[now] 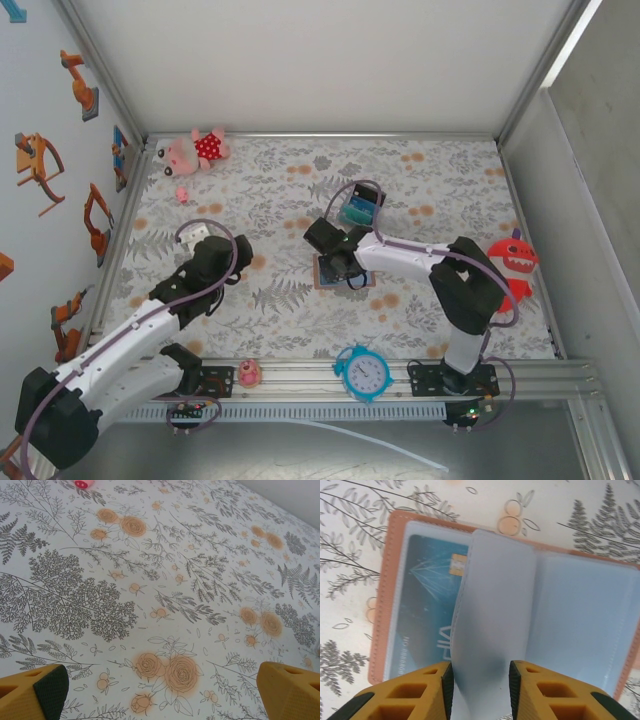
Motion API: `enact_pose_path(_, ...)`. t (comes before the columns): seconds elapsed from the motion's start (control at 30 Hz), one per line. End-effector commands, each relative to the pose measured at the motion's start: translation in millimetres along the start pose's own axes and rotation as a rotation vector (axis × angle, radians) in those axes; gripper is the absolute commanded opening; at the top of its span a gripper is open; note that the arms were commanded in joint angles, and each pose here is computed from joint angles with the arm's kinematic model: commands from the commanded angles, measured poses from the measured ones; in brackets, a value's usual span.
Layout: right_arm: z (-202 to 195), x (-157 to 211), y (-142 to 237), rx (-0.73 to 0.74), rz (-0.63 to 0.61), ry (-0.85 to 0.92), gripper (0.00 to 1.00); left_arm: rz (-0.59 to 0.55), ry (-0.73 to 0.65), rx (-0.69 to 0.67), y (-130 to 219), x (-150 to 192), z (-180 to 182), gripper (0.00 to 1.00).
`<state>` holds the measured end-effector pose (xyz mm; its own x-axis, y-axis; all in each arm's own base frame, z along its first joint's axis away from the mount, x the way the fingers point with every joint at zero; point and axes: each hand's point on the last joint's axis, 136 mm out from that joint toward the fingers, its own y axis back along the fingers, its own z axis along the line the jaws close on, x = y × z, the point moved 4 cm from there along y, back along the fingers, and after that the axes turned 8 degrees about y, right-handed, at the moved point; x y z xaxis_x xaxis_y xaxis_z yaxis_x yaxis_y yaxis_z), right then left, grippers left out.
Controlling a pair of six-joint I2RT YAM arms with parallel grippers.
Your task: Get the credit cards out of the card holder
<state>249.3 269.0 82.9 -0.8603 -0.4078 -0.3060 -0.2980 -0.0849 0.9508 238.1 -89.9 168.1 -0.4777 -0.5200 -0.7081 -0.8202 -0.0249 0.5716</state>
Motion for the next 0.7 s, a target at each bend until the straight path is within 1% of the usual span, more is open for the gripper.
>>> enact_pose_path(0.0, -15, 2, 11, 0.041, -0.018, -0.032, 0.36, -0.003, -0.018, 0.042, 3, -7, -15, 0.97)
enact_pose_path(0.2, -29, 6, 13, 0.058, -0.019, -0.059, 0.39, 0.032, -0.054, 0.105, 0, 2, -33, 0.97)
enact_pose_path(0.33, -37, 9, 13, 0.075, -0.019, -0.069, 0.39, 0.065, -0.132, 0.148, -3, 12, -54, 0.97)
enact_pose_path(0.47, -46, 12, 13, 0.083, -0.016, -0.090, 0.40, 0.146, -0.235, 0.201, -10, 32, -84, 0.97)
enact_pose_path(0.67, -61, 21, 10, 0.089, -0.005, -0.133, 0.40, 0.262, -0.366, 0.256, -26, 71, -122, 0.97)
